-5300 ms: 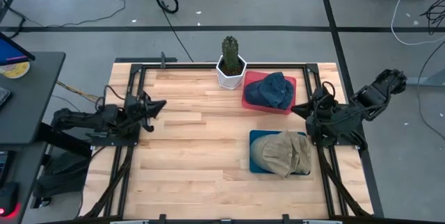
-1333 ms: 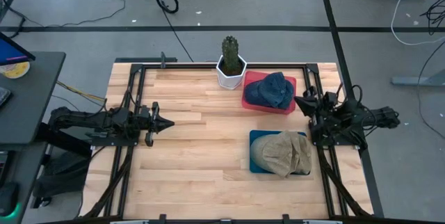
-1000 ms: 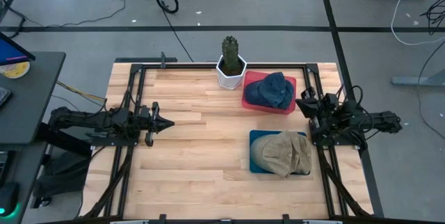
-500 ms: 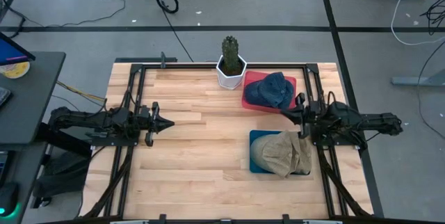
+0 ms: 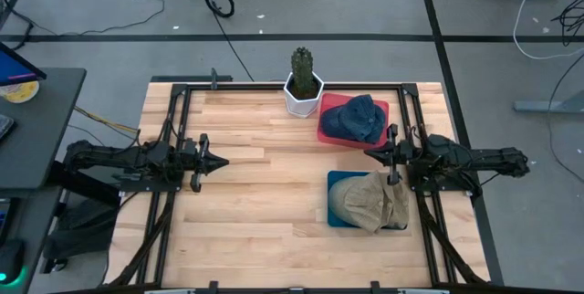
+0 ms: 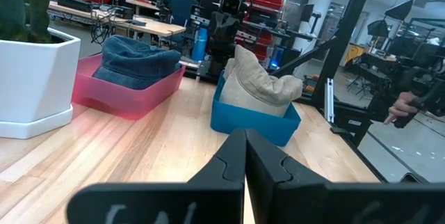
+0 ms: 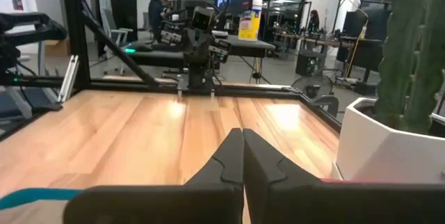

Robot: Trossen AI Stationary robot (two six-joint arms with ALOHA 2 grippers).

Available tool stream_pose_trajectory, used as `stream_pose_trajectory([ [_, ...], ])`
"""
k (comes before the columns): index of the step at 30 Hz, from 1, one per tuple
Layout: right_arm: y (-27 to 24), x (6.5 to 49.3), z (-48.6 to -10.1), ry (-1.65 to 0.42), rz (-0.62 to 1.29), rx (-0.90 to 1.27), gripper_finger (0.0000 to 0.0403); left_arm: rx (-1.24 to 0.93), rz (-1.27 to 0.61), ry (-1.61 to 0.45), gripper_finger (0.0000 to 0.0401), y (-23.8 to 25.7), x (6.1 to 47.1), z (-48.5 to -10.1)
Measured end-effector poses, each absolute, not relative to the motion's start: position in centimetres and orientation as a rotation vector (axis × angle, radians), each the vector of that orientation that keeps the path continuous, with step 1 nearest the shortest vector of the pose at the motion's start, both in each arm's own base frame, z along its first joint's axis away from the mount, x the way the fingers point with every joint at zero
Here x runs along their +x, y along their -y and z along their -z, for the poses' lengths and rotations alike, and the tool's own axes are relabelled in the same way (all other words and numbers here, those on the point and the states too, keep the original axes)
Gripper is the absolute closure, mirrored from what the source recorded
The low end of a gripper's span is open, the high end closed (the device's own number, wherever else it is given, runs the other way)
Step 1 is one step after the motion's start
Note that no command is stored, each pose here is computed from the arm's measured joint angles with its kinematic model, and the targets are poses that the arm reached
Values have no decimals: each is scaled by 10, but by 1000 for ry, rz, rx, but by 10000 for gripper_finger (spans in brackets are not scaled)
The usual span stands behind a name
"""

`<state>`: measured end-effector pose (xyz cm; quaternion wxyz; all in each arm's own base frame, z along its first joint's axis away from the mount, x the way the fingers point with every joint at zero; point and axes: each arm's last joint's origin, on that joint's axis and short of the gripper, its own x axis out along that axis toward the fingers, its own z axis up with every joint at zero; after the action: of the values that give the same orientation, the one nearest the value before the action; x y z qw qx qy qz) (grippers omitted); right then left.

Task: Pick & Place hat
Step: Return to Home Position

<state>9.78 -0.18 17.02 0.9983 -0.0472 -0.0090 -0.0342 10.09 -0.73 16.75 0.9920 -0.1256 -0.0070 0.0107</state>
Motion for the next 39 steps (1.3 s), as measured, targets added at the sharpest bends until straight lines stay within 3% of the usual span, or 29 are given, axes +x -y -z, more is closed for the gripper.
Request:
stream_pose_trajectory([
  [21, 2, 98, -170, 14, 59, -116, 398, -252, -22, 14, 398, 7, 101, -167],
  [28, 2, 98, -170, 16, 60, -59, 376, -252, -22, 14, 398, 7, 101, -167],
  [39, 2, 98, -170, 18, 60, 19, 372, -251, -22, 14, 398, 7, 101, -167],
])
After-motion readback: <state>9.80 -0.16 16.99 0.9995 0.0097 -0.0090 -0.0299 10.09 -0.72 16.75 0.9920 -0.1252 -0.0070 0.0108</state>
